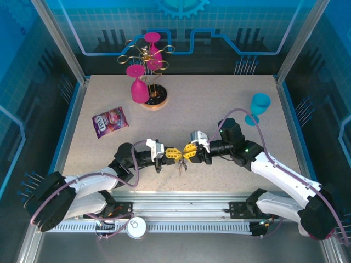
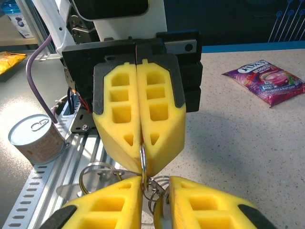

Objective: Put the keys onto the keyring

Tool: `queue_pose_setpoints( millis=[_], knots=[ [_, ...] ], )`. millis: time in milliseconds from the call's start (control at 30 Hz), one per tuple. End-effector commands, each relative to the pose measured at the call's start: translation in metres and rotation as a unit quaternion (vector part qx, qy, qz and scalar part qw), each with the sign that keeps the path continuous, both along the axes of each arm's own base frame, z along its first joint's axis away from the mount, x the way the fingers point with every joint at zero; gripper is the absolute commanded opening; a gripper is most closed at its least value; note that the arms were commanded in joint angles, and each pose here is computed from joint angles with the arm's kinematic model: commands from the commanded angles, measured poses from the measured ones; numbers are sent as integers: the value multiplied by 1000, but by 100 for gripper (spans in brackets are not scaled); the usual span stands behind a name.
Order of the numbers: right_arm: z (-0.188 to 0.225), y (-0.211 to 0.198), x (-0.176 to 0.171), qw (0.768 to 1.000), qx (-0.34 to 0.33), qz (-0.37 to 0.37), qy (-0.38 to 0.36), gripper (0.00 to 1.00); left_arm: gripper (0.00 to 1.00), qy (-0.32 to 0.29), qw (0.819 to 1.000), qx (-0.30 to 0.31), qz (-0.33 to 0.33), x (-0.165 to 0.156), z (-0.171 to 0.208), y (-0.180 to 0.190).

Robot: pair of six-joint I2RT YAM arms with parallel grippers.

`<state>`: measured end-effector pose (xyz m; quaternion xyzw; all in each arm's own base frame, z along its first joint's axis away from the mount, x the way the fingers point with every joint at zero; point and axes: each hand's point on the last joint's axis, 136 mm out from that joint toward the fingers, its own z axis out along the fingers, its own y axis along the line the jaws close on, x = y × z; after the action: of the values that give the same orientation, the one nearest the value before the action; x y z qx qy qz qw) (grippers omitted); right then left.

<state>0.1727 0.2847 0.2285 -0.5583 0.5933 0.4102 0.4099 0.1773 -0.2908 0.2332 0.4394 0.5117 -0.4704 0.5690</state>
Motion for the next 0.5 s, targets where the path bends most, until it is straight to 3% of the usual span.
queue_pose_setpoints(
  millis=[0,133,233,300,367,467],
  knots=[
    [10,7,-5,1000,19,19,-4,22,0,-19,1000,-14,4,0,7,2],
    [11,11,-4,999,21,25,-4,17,0,-19,1000,-16,4,1,8,2],
    [9,12,-1,1000,14,23,-4,1,0,-17,1000,-15,8,3,8,2],
    [6,11,1,1000,0,16,-7,0,0,-12,1000,-11,25,8,5,4],
    [3,8,2,1000,-19,12,-12,0,12,-5,999,10,42,14,-2,4],
    [0,4,-1,998,-55,16,-18,0,15,4,997,59,51,18,-14,5]
  ],
)
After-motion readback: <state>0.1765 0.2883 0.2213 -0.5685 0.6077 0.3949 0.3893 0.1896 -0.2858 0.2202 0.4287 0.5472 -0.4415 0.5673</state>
